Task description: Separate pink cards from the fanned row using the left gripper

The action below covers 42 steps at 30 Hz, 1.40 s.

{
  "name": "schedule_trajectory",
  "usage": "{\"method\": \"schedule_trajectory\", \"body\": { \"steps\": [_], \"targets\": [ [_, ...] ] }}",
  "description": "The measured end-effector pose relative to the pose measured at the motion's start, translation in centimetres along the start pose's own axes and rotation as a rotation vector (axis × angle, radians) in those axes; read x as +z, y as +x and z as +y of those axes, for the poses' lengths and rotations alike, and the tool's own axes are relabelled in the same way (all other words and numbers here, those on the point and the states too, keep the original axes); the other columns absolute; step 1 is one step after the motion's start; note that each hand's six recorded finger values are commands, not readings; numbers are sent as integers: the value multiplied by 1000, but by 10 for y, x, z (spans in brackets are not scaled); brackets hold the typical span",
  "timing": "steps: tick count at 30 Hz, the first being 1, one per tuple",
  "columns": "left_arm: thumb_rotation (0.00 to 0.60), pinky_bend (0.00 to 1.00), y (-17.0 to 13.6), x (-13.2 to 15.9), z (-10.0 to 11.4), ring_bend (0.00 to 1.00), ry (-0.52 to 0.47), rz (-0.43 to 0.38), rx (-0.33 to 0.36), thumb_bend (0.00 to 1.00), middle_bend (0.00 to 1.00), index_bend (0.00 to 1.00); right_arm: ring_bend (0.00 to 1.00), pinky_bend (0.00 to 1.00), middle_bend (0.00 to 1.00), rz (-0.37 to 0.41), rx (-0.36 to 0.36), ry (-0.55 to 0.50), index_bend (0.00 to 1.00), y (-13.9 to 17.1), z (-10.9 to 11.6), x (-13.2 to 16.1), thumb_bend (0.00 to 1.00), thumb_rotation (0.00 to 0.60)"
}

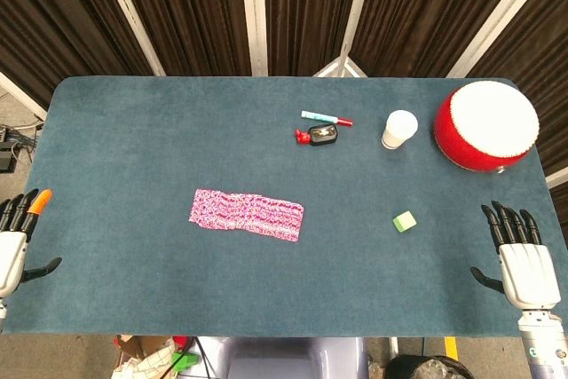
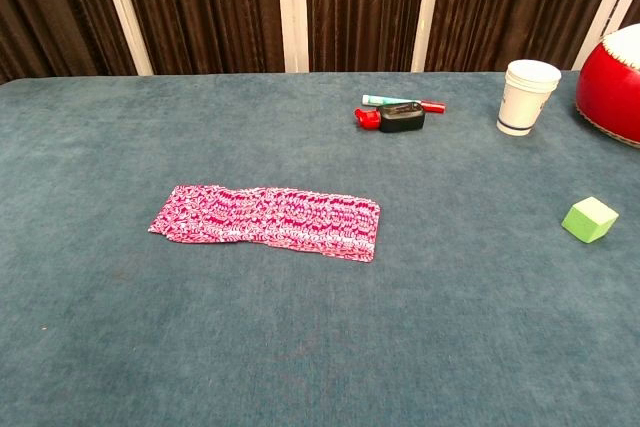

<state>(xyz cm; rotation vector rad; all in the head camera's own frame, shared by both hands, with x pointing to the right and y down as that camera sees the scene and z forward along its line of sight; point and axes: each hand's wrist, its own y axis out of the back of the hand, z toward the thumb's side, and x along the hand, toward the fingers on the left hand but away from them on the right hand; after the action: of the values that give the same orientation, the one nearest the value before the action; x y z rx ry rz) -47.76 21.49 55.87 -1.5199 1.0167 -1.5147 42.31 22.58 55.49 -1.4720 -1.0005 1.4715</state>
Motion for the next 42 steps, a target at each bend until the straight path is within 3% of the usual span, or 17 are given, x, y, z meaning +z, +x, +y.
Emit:
{"method": "schedule_trajectory", "body": {
  "steps": [31,35,39,42],
  "targets": [
    [600,29,-1,2,-3,0,1,-12,-4,202,0,20,95,71,71,12,2,-4,16,-1,0,2,129,600],
    [600,161,1,3,-3,48,-3,-19,-6,204,10,19,96,71,71,11,3,-5,17,0,0,2,128,600],
    [600,377,3,7,-2,189,-7,-48,5,215,150,19,96,71,71,11,7,-11,16,0,-1,2,129,600],
    [600,440,5,11,0,234,-19,-73,16,220,226,19,96,71,71,10,5,-16,16,1,-1,2,128,600]
  ]
}}
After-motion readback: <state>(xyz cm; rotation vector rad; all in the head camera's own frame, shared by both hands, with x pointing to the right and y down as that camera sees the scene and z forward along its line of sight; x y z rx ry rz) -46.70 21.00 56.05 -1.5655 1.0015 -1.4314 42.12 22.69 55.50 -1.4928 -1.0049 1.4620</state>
